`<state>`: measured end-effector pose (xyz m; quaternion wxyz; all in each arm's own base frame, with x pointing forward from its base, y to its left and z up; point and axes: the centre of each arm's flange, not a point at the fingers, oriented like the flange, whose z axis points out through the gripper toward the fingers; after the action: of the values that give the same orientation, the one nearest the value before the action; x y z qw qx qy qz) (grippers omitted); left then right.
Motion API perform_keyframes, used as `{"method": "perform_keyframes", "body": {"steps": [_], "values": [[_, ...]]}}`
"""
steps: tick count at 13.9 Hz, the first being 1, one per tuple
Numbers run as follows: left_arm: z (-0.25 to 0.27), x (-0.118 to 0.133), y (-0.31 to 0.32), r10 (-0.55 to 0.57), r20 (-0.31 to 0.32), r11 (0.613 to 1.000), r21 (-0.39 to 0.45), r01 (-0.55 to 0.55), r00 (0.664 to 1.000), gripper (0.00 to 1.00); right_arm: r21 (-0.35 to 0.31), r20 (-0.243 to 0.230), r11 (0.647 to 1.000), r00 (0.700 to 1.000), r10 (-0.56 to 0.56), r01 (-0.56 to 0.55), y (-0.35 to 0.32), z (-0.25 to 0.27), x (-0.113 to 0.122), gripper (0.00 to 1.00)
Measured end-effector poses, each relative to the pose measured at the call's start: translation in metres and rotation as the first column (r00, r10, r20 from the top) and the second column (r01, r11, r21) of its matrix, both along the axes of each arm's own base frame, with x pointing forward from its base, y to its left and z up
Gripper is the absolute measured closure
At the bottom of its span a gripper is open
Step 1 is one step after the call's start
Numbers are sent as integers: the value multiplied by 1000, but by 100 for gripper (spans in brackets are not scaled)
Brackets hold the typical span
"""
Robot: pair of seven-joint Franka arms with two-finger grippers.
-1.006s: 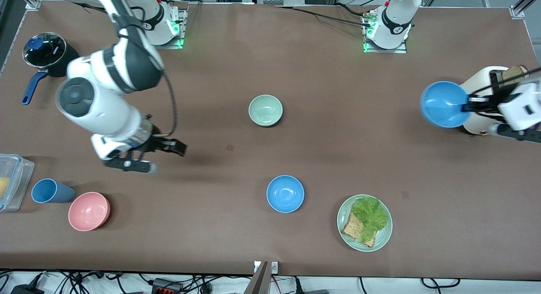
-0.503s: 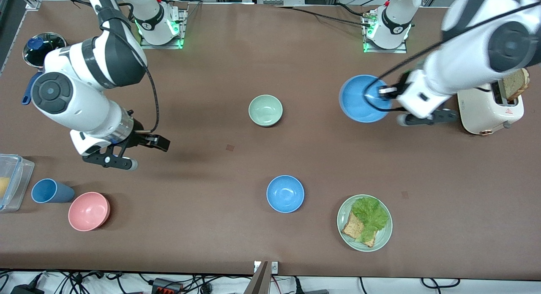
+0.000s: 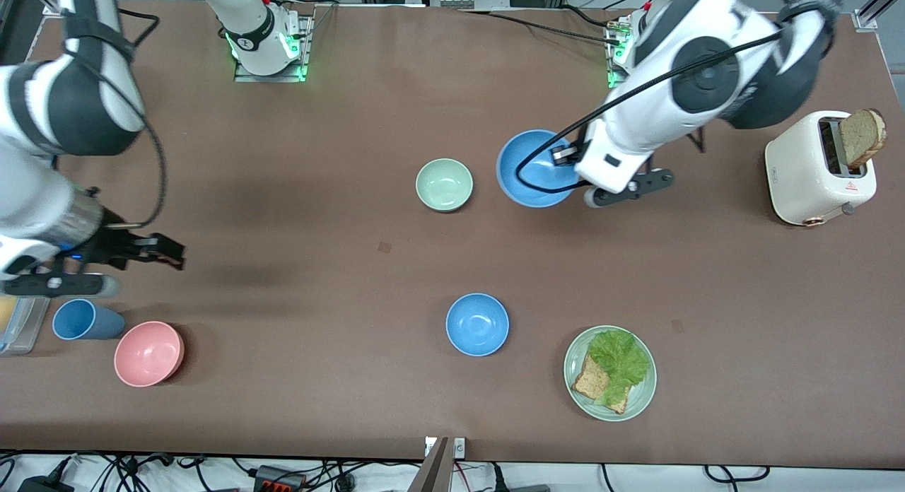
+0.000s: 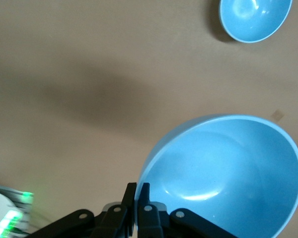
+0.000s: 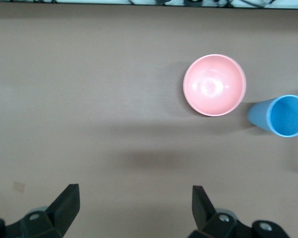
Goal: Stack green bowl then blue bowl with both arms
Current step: 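Move the blue bowl over the green bowl with the left gripper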
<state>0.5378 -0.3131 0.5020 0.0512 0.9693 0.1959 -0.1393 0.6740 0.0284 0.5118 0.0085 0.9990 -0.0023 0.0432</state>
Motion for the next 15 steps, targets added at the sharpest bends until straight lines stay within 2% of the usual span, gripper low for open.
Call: {"method": "perform_keyframes", "body": {"steps": [2, 6, 8, 11, 15], "values": [[-12, -10, -33, 37, -8, 999, -5, -37, 999, 95, -2, -9, 1000, 1000, -14, 14, -19, 24, -9, 0], [-59, -28, -91, -14, -43, 999, -29, 13, 999, 95, -7, -2, 1000, 1000, -18, 18, -51, 69, -25, 0], [-91, -37, -117, -48, -43, 999, -27, 47, 998, 95, -13, 3, 1000, 1000, -6, 6, -66, 78, -30, 0], [-135, -46, -144, -111, -25, 994, -1, 111, 993, 95, -11, -49, 1000, 999, -14, 13, -70, 85, -44, 0], [-184, -51, -156, -163, 0, 985, 53, 163, 987, 95, -11, -53, 1000, 998, -13, 12, -68, 81, -62, 0]]}}
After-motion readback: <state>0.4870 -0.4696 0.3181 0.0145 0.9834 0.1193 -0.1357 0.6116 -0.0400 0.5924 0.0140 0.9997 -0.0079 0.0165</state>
